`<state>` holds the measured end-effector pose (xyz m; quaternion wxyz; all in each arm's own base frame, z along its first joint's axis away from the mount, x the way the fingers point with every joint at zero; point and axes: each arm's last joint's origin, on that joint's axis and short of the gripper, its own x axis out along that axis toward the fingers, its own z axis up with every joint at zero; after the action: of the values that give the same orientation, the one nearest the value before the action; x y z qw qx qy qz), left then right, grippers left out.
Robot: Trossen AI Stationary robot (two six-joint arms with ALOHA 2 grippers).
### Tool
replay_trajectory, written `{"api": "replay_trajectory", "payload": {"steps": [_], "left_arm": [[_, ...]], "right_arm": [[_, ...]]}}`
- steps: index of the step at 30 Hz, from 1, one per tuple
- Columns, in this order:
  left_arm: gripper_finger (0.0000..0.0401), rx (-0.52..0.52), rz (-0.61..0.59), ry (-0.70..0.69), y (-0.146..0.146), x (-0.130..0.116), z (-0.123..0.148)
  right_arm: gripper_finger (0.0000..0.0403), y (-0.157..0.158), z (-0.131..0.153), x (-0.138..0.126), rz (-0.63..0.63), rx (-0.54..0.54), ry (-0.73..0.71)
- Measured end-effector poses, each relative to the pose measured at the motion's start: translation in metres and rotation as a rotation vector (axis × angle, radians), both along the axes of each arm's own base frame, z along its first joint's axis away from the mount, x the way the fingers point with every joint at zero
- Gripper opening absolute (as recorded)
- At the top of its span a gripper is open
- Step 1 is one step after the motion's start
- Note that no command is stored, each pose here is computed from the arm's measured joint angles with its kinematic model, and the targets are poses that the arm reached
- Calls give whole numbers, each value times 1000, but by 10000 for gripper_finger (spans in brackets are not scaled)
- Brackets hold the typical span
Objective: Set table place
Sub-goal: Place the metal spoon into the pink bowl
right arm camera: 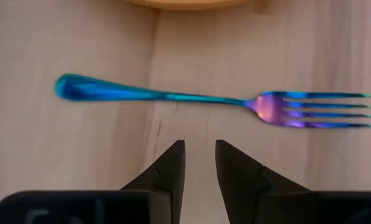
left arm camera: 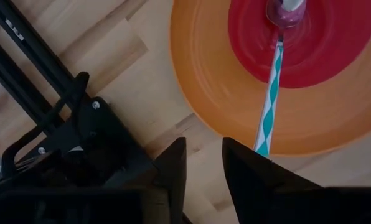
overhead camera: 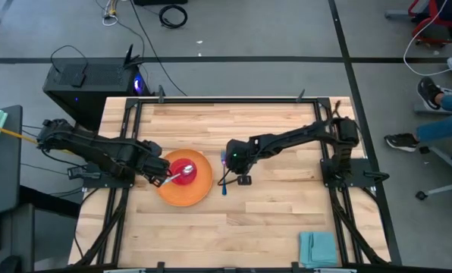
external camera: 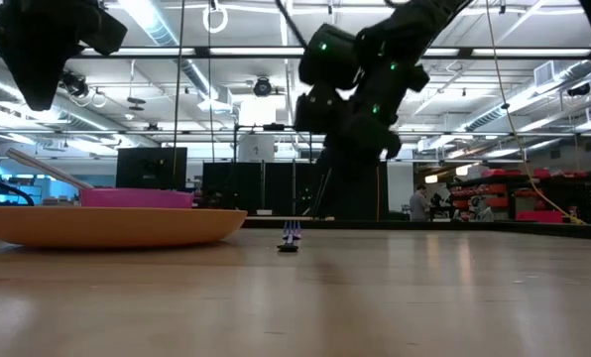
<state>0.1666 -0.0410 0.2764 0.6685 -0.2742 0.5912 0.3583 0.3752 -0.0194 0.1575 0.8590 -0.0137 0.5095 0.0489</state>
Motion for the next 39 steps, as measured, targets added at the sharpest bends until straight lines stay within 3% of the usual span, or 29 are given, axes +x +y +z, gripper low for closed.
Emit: {"api": "replay_trajectory", "payload": {"steps": [5,13,39], "left_arm": [[118,3,-10,-2,0,0,0],[112,6,-14,-4,0,1,0],[116,5,-16,-37,-1,4,0]], "right_arm": [[95,1,-13,6,9,-3,-8],[95,1,-10,13,-2,-1,-89],[95,-1,-38,13,-45,8,-100]]}}
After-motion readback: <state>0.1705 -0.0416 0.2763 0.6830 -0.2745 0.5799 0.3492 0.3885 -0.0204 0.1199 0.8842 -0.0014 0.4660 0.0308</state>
